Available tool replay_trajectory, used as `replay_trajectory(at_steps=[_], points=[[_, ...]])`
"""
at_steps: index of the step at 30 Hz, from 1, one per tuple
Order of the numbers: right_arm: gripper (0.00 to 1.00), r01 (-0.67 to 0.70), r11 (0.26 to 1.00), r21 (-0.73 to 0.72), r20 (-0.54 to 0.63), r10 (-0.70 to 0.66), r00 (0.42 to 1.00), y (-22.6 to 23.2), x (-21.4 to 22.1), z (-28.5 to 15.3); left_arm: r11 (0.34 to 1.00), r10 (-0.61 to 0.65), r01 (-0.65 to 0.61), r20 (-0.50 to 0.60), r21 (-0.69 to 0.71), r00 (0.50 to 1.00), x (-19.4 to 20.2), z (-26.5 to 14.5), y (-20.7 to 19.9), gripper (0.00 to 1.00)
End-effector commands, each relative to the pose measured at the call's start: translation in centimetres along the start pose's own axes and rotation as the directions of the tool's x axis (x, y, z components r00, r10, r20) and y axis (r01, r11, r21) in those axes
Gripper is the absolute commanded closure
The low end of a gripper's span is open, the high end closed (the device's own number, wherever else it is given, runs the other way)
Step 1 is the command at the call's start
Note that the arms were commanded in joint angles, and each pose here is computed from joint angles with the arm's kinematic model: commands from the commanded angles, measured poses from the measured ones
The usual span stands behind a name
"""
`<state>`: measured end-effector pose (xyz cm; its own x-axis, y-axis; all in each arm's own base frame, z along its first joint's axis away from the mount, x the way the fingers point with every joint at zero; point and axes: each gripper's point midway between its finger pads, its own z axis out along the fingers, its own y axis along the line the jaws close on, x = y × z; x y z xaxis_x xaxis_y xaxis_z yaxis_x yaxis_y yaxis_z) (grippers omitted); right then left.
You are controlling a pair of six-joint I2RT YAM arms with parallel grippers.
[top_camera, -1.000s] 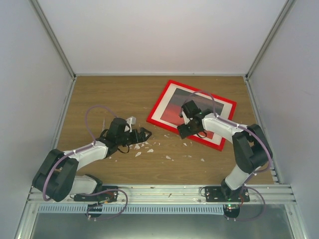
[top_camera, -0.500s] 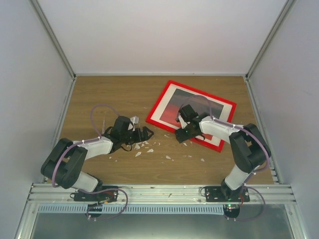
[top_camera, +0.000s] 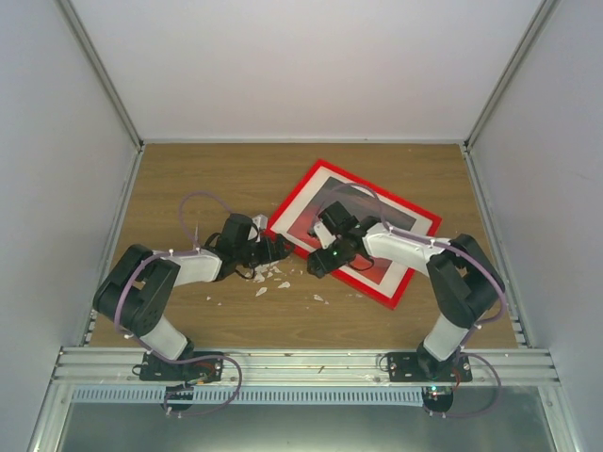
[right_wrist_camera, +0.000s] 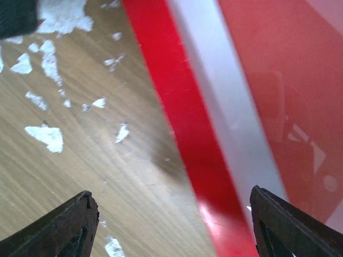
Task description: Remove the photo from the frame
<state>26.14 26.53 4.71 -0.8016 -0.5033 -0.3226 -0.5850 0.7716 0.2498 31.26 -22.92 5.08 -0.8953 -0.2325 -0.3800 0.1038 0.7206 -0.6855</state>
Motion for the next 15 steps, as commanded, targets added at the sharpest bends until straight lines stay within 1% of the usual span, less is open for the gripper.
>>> replay_trajectory(at_steps=[1,4,6,8,12,15], points=[[0.21,-0.055,0.998,0.038,0.102,0.051,0.993,-3.3,-2.9,-2.9,1.0,0.004,-0.005,0.022,0.018,1.0,-0.6,0.2,-0.4,0.01],[0.17,-0.128,0.99,0.062,0.196,0.114,0.974,-8.1,-5.2,-6.0,1.0,-0.003,0.003,0.019,0.021,1.0,-0.3,0.1,-0.4,0.01],[0.12,-0.175,0.981,0.082,0.26,0.149,0.954,-11.1,-6.6,-7.8,1.0,-0.008,0.008,0.015,0.026,1.0,-0.1,0.1,-0.5,0.01],[0.09,-0.229,0.97,0.084,0.315,0.192,0.929,-14.3,-7.7,-9.2,0.999,-0.017,0.017,0.007,0.031,1.0,0.1,0.3,-0.6,0.01],[0.05,-0.339,0.94,0.041,0.378,0.299,0.876,-20.5,-9.5,-10.3,0.999,-0.02,0.02,-0.01,0.033,1.0,0.7,0.8,-0.8,0.01],[0.01,-0.381,0.923,0.044,0.389,0.336,0.858,-24.2,-10.5,-10.1,0.999,-0.021,0.022,-0.031,0.034,0.999,1.2,1.4,-0.9,0.01]])
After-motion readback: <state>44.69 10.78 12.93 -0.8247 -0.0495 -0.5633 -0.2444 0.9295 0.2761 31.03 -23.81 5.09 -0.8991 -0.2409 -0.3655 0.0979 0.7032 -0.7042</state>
